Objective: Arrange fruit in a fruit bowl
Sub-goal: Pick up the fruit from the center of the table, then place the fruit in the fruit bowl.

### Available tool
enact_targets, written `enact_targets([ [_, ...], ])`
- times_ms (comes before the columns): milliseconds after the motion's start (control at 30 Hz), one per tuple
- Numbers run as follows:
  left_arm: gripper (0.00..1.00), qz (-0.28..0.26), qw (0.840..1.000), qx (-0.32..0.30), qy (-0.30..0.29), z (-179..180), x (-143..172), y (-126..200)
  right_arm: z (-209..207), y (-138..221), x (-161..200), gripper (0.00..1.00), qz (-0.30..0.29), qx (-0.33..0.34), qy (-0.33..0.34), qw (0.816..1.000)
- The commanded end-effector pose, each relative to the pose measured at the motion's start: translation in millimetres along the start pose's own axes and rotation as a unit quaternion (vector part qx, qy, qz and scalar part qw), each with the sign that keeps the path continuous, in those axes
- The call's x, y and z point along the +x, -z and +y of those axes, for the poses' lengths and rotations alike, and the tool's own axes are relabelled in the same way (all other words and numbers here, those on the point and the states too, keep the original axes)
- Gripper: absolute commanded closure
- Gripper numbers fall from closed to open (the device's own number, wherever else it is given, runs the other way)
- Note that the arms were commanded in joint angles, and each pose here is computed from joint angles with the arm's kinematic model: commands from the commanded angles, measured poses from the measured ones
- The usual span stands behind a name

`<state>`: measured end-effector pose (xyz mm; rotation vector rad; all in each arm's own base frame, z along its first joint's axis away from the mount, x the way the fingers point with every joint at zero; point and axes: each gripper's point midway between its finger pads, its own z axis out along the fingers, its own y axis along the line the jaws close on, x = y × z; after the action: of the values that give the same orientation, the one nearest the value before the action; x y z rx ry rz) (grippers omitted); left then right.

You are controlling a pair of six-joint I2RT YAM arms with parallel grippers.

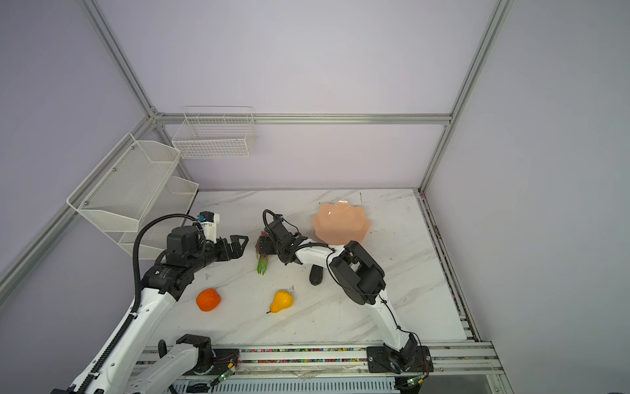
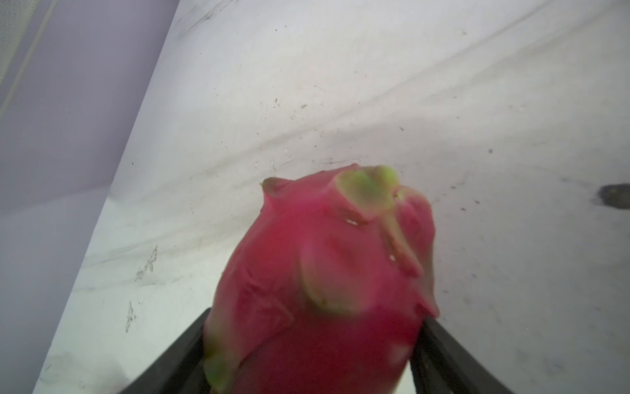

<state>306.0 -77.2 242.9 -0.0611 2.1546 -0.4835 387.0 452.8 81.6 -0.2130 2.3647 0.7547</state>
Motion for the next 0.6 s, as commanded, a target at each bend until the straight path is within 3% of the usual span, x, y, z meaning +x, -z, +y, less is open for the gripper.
enact_targets([
  [0, 0.0, -0.01, 1.0, 0.018, 0.001, -7, -8, -3, -8, 36, -43, 0.38, -0.054, -0.002, 0.02, 0.998],
  [200, 0.0, 0.004, 0.996, 0.083, 0.016, -33, -8, -18, -42, 96, -92, 0.39, -0.11, 0.005, 0.005, 0.994],
  [333, 0.0, 0.01, 0.994, 0.11, -0.012, -64, -10, -32, -81, 140, -124, 0.39, -0.143, 0.032, -0.017, 0.989],
  [567, 0.0, 0.033, 0.991, 0.122, -0.042, -100, -7, -62, -192, 180, -161, 0.39, -0.151, 0.118, -0.064, 0.979],
])
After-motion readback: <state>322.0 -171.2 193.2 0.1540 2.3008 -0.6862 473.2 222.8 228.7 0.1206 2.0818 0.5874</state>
